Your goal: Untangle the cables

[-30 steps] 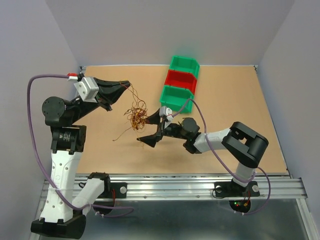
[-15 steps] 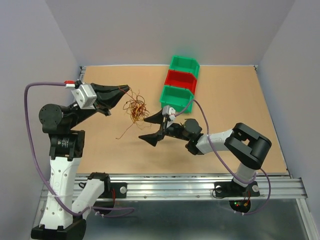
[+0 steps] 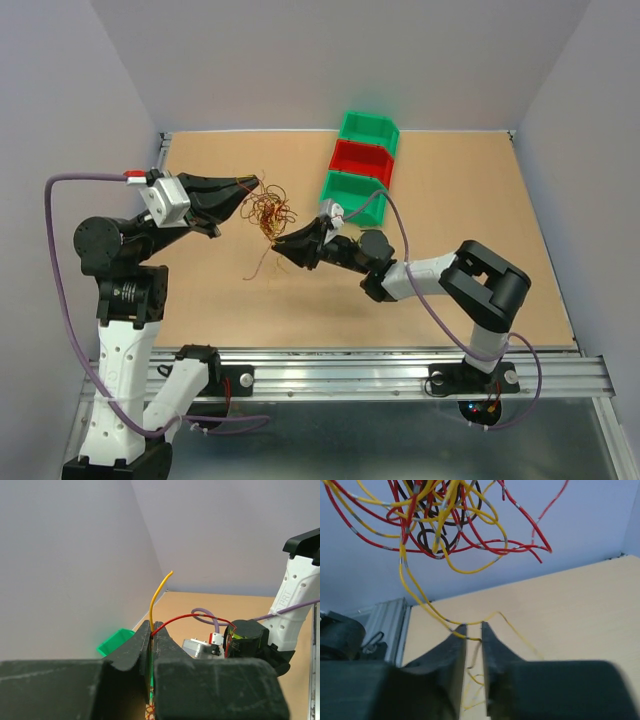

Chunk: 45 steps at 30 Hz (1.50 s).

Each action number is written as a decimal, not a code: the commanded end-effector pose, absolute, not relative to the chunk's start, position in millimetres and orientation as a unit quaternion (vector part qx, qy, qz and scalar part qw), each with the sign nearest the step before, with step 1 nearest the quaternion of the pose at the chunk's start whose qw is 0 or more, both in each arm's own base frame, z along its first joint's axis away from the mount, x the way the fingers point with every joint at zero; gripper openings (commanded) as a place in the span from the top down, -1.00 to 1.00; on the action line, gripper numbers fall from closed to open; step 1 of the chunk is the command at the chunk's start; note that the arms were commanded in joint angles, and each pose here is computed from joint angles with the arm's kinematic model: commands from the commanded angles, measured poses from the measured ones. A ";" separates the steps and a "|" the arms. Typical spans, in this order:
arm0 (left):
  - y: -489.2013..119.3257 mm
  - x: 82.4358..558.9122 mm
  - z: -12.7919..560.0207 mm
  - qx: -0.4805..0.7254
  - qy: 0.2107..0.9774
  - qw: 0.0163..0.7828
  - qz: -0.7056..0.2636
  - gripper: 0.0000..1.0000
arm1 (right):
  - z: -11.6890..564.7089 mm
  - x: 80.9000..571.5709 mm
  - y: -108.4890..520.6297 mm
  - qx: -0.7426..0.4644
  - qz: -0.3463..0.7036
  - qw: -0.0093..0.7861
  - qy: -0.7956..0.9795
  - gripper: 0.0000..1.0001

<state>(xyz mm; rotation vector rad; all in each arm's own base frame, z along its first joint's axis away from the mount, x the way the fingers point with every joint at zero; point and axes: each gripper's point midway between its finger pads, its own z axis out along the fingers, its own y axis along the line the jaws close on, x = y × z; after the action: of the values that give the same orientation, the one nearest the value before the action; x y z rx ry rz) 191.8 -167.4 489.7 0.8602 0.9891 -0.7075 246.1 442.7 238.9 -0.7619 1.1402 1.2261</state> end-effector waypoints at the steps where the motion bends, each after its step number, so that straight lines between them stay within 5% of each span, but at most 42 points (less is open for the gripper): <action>1: -168.8 185.3 502.6 0.396 0.428 0.746 -0.321 1.00 | 272.0 235.9 454.7 -0.334 0.566 0.612 0.440 0.80; 2: -166.4 192.7 505.9 0.378 0.436 0.751 -0.321 1.00 | 270.2 234.8 455.0 -0.335 0.567 0.610 0.441 0.99; 9: -96.5 288.5 541.8 0.138 0.534 0.811 -0.194 1.00 | 232.2 239.4 431.3 -0.309 0.530 0.611 0.499 0.99; 15: 4.0 317.2 563.4 -0.034 0.517 0.855 -0.009 1.00 | 176.9 275.7 349.5 -0.161 0.402 0.653 0.621 0.99; 26: 51.2 353.9 524.7 -0.076 0.546 0.834 0.024 1.00 | 166.7 263.5 122.7 0.167 0.186 0.723 0.644 0.99; 36: 69.0 367.9 506.4 -0.094 0.559 0.823 0.042 1.00 | 176.7 232.7 42.9 0.307 0.171 0.748 0.563 0.99; 45: 67.8 363.7 497.4 -0.084 0.560 0.823 0.048 1.00 | 182.7 233.4 39.8 0.321 0.163 0.745 0.561 0.99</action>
<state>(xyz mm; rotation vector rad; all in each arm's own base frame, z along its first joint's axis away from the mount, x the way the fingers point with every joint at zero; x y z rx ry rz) 379.5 61.5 467.3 -0.1769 1.3010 0.0607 225.8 44.4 265.3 0.7253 1.0618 0.5683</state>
